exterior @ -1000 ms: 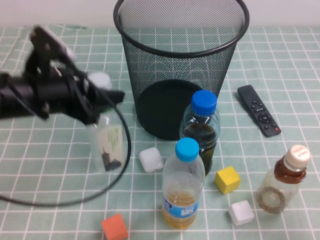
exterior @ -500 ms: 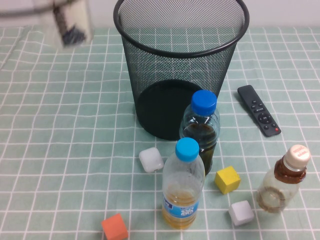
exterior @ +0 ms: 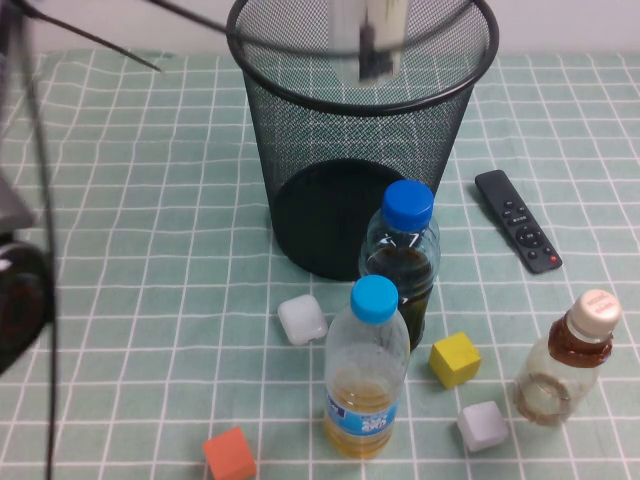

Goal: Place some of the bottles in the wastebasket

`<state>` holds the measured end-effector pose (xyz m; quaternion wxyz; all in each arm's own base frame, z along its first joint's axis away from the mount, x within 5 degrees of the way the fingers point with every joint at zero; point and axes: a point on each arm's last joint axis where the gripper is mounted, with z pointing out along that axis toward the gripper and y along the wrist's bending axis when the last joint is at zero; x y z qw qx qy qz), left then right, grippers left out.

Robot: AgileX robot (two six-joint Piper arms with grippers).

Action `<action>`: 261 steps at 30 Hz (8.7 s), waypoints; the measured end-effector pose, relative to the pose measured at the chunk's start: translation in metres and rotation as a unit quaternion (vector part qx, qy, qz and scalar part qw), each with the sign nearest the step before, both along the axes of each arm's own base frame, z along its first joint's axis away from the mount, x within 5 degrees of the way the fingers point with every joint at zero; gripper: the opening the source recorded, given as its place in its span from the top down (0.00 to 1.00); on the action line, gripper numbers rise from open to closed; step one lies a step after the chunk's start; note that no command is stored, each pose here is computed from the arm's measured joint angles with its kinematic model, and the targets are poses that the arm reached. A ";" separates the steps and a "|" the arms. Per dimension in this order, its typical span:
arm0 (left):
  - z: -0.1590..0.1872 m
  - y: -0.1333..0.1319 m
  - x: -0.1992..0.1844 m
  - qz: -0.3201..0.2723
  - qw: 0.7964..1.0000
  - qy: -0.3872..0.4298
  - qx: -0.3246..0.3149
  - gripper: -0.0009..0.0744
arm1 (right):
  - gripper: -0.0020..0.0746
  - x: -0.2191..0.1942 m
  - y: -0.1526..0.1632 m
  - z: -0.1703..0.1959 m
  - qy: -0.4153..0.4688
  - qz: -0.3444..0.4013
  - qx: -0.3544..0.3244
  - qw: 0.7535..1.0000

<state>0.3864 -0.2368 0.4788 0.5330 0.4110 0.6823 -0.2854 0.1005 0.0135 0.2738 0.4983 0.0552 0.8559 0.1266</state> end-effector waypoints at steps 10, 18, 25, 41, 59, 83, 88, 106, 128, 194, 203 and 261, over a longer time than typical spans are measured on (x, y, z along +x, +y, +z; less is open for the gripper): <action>-0.126 -0.032 0.068 0.006 0.992 0.100 0.071 0.55 | 0.97 -0.001 0.000 0.005 0.023 0.014 -0.023 0.999; -0.143 -0.034 0.072 0.004 0.989 0.122 0.087 0.34 | 0.97 -0.002 -0.001 0.014 0.029 0.025 -0.051 0.998; -0.078 -0.020 0.043 0.007 0.995 0.079 0.060 0.36 | 0.97 0.003 -0.003 0.054 0.094 0.045 -0.082 0.991; 0.059 0.056 -0.084 0.062 0.993 -0.005 0.104 0.99 | 0.97 0.100 0.059 0.096 0.157 0.228 -0.112 0.954; -0.037 0.102 -0.163 0.110 0.979 0.095 0.144 0.99 | 0.87 0.026 0.054 0.042 0.008 0.175 -0.116 0.978; -0.036 0.112 -0.181 0.128 0.984 0.063 0.110 0.99 | 0.23 0.093 0.088 -0.022 0.014 0.106 -0.089 0.990; -0.036 0.112 -0.181 0.126 0.983 0.067 0.113 0.99 | 0.30 0.102 0.093 -0.038 0.039 0.110 -0.116 0.986; -0.078 0.165 -0.271 0.188 0.980 -0.053 0.040 0.99 | 0.60 0.113 0.067 0.122 -0.041 -0.015 -0.212 0.976; -0.143 0.178 -0.297 0.200 0.979 0.001 0.039 0.99 | 0.60 0.256 0.230 0.199 -0.104 0.280 -0.059 0.953; -0.294 0.205 -0.340 0.250 0.966 -0.022 -0.068 0.99 | 0.98 -0.043 0.007 0.044 -0.059 0.188 0.002 0.980; -0.294 0.205 -0.340 0.250 0.966 -0.022 -0.068 0.99 | 0.98 -0.034 0.003 0.036 -0.152 0.141 -0.042 0.977; -0.294 0.205 -0.340 0.250 0.966 -0.022 -0.068 0.99 | 0.98 -0.048 -0.015 -0.102 -0.105 -0.047 -0.160 0.980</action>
